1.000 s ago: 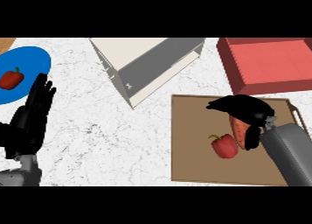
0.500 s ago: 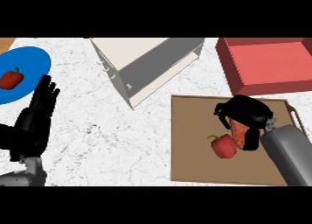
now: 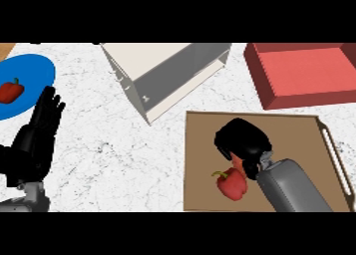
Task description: Pick the sweet potato from the tray and place it in the tiered shelf
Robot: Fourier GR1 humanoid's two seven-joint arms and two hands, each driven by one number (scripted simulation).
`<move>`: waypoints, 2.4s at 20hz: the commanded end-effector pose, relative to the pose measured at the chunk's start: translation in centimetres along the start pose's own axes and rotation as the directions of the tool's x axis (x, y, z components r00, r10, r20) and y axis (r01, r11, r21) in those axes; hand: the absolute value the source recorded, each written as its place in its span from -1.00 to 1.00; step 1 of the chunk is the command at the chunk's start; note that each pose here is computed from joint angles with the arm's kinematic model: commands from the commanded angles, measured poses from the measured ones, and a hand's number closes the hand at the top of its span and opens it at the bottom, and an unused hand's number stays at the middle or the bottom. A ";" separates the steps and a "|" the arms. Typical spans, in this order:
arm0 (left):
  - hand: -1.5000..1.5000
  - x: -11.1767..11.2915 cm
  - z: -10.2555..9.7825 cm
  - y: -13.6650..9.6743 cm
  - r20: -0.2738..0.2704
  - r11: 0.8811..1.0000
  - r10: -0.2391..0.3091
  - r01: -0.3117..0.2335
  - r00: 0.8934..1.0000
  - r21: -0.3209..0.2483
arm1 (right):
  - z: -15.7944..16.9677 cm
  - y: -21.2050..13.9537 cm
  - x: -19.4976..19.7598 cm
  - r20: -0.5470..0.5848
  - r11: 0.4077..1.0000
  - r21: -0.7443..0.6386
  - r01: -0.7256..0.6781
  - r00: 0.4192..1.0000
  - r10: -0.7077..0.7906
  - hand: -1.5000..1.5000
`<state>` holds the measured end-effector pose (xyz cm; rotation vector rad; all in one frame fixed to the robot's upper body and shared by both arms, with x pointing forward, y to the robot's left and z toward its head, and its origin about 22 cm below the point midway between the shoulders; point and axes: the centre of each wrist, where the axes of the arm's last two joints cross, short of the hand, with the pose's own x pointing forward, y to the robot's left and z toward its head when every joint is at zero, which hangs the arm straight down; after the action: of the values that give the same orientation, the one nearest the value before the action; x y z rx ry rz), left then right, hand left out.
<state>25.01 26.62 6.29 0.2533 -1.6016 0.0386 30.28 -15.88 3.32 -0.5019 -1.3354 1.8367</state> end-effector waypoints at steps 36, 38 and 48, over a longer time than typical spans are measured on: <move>0.00 -0.5 -0.3 0.2 0.012 1.000 0.000 0.000 1.000 -0.018 | -0.8 -19.8 2.5 0.054 0.612 -0.641 0.463 0.823 -0.565 1.00; 0.00 -1.0 -0.6 0.5 0.011 1.000 -0.002 0.002 1.000 -0.015 | -2.0 -20.3 0.6 0.078 0.586 -0.654 0.478 0.814 -0.576 1.00; 0.00 -1.1 -0.3 0.4 0.023 1.000 -0.016 0.016 1.000 -0.021 | -7.5 -18.2 0.2 0.132 0.534 -0.688 0.491 0.808 -0.574 1.00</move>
<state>25.88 26.79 5.63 0.2391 -1.6170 0.0210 41.55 -10.34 18.30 -0.4830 -1.8178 0.7511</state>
